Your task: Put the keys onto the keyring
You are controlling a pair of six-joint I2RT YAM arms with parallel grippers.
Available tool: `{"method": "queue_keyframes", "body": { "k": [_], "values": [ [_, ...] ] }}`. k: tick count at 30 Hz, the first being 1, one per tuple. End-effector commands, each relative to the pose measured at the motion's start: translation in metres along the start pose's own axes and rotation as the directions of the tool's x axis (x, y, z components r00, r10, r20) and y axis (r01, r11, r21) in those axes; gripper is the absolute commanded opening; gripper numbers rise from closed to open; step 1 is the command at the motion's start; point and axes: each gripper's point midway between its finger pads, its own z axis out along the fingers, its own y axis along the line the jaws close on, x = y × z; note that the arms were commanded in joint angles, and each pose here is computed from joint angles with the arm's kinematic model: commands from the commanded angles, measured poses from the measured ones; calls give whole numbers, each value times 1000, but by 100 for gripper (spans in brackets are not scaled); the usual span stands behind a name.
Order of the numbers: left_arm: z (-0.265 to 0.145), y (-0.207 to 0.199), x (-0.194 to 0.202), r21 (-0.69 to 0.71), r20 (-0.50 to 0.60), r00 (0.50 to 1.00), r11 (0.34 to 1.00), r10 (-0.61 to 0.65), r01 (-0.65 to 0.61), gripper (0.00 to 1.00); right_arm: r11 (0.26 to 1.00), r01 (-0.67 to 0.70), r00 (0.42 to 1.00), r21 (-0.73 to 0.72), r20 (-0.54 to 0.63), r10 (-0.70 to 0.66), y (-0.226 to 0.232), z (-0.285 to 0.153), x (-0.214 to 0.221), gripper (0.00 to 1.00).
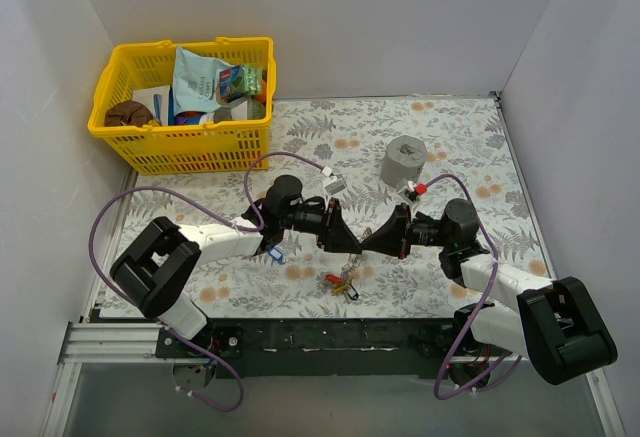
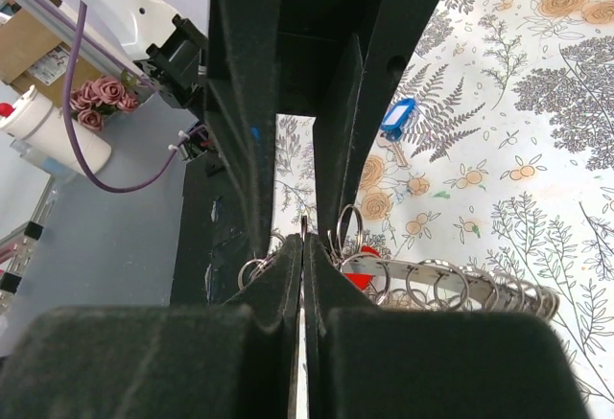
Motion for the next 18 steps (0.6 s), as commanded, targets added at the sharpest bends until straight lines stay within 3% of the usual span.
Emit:
{"method": "queue_keyframes", "body": {
  "k": [1,8,16,18],
  "values": [
    [4,-5,-16,2,22,998,998,58,-58,27,994,101,994,-35,35,-100,10,1,-24,1],
    [3,-7,-14,0,19,997,998,70,-70,0,994,110,993,-29,37,-109,10,1,-25,1],
    [0,-7,-15,-24,27,996,996,90,-89,0,994,105,994,-30,38,-104,10,2,-28,1],
    [-1,-8,-17,-31,36,995,995,98,-97,0,995,95,994,-19,47,-94,8,3,-32,25]
  ]
}}
